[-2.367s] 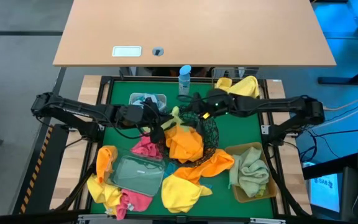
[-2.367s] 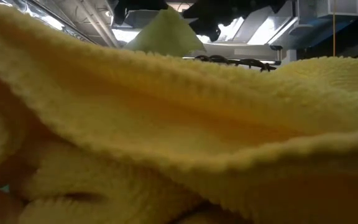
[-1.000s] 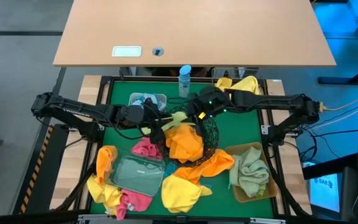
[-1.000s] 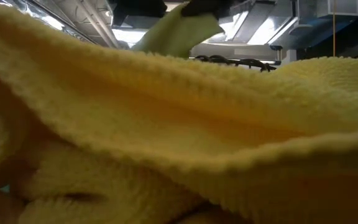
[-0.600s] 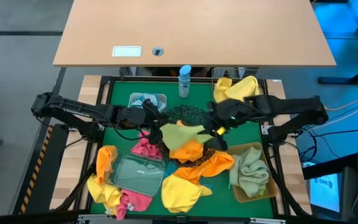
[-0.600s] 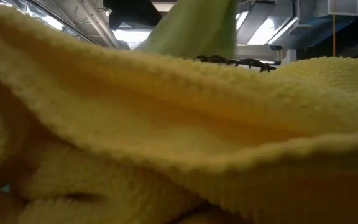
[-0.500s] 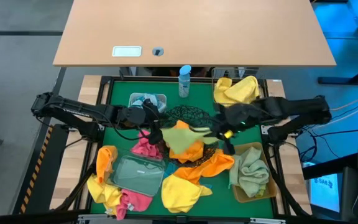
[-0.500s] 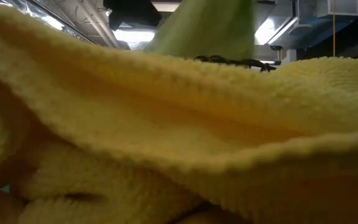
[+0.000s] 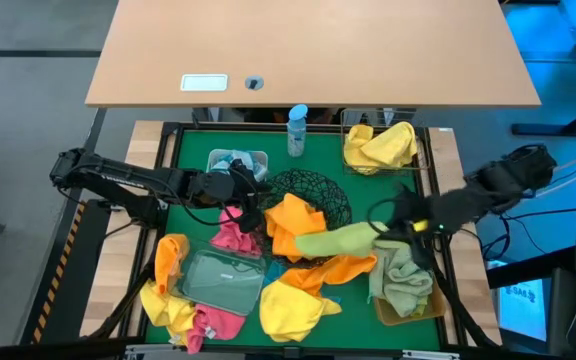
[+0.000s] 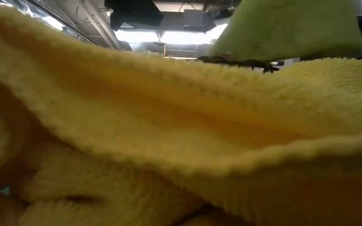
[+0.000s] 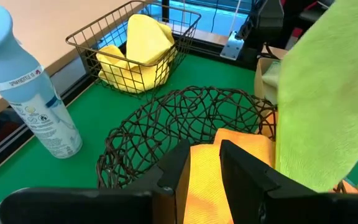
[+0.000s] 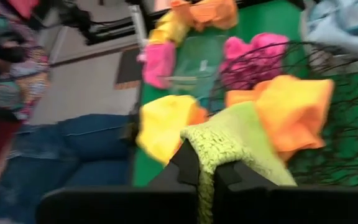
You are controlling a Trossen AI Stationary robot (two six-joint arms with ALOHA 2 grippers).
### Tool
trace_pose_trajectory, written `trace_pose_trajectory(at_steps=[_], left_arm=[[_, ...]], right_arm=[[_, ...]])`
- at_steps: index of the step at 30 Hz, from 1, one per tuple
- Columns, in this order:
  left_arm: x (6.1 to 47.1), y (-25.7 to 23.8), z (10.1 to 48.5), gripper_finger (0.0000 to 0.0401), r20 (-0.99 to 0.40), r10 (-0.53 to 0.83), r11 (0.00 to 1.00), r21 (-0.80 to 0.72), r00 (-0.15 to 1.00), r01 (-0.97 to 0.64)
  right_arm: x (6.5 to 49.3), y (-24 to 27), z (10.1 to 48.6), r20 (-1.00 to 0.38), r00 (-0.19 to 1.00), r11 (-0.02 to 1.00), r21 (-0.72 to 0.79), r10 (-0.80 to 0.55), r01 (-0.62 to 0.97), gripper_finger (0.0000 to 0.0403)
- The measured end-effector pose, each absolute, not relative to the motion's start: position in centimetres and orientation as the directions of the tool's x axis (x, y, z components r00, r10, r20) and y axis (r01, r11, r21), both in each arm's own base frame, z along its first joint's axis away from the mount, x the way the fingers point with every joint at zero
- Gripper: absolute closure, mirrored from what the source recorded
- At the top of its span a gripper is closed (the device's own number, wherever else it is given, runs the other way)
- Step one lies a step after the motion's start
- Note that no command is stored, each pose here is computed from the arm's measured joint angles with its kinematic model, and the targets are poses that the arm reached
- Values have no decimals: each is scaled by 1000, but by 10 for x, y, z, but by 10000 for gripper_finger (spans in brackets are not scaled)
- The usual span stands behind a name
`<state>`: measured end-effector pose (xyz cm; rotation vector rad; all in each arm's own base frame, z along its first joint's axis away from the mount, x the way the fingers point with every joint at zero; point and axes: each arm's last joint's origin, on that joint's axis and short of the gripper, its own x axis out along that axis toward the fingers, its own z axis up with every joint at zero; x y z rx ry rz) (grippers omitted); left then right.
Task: Sort microfiber towel by color & place in baskets
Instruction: Put the green microfiber towel into the yellow bin
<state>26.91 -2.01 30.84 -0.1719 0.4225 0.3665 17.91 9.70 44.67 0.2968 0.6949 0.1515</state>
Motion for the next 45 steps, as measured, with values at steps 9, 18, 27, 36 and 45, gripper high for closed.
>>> trace_pose_trajectory(at_steps=[9,18,27,36,45], left_arm=[[269,-20,308,317,-430,311,920,-87,848,-381],[269,-20,308,317,-429,311,920,-87,848,-381],[269,-20,308,317,-429,310,920,-87,848,-381],[269,-20,308,317,-429,310,921,-87,848,-381],[269,-20,308,317,-429,310,921,-87,848,-381]], right_arm=[[137,111,453,-596,752,913,408,280,-17,401],[93,107,453,-638,680,874,485,361,-9,401],[65,107,457,-618,584,767,641,527,-14,401],[51,116,445,-732,458,748,635,504,194,401],[34,133,432,-838,313,717,544,446,435,401]])
